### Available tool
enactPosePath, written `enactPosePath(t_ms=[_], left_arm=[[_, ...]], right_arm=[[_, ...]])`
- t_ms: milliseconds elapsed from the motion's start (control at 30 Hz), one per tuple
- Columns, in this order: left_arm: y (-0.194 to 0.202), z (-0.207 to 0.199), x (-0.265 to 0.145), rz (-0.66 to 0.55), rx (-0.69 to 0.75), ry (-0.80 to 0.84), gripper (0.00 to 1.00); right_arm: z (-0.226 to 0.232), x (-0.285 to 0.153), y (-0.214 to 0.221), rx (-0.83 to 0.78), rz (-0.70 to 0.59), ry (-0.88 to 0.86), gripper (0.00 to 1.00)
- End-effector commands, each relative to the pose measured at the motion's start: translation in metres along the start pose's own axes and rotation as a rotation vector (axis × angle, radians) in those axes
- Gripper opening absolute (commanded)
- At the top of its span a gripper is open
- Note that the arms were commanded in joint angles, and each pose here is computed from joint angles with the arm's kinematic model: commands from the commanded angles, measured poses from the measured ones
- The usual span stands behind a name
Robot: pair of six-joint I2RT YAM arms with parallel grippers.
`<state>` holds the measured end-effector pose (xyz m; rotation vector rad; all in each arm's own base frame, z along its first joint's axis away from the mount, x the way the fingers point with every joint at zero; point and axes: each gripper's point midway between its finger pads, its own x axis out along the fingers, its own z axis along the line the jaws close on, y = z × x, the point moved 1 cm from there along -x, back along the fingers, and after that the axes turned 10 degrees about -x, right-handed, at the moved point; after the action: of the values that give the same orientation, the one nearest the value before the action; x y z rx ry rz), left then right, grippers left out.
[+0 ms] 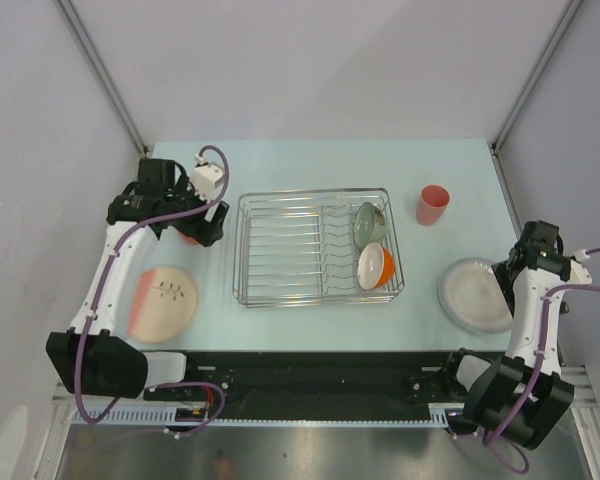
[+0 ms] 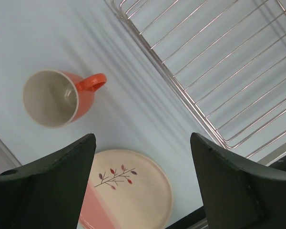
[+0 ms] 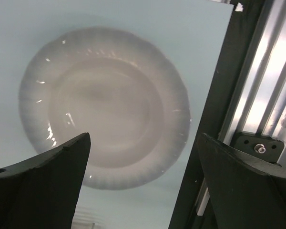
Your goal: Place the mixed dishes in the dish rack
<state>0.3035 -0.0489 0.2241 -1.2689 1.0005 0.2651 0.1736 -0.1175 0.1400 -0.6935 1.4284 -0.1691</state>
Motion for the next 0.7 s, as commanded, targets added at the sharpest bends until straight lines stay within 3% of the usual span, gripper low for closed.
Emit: enactPosePath(t_ms=[0,233,400,467,667], left_arm=[[-0.019,-0.014,0.002,-0.039,0.019,0.046,0.86],[-0.029,-0.011,0.011,-0.027,0.021,0.069,0.86],[-0.036,-0.015,0.002,-0.061,0.039,0.072,0.86],[-0.037,-0.015,-0.003,-0.069,0.047,0.067,0.86],[-0.035,-0.015,-0.015,-0.093,0.067,0.033,0.87]], right_arm=[[-0.017,0.008,-0.001,0.043,0.008,0.073,1.0],[-0.032,0.01,0.0,0.112,0.014,0.134,1.0],[-0.028,0.034,0.009,0.192,0.117,0.137,1.0],[-0.041,0.045,0.005,0.191,0.063,0.219,1.0],[-0.052,0.065,0.011,0.141,0.1,0.315,1.0]])
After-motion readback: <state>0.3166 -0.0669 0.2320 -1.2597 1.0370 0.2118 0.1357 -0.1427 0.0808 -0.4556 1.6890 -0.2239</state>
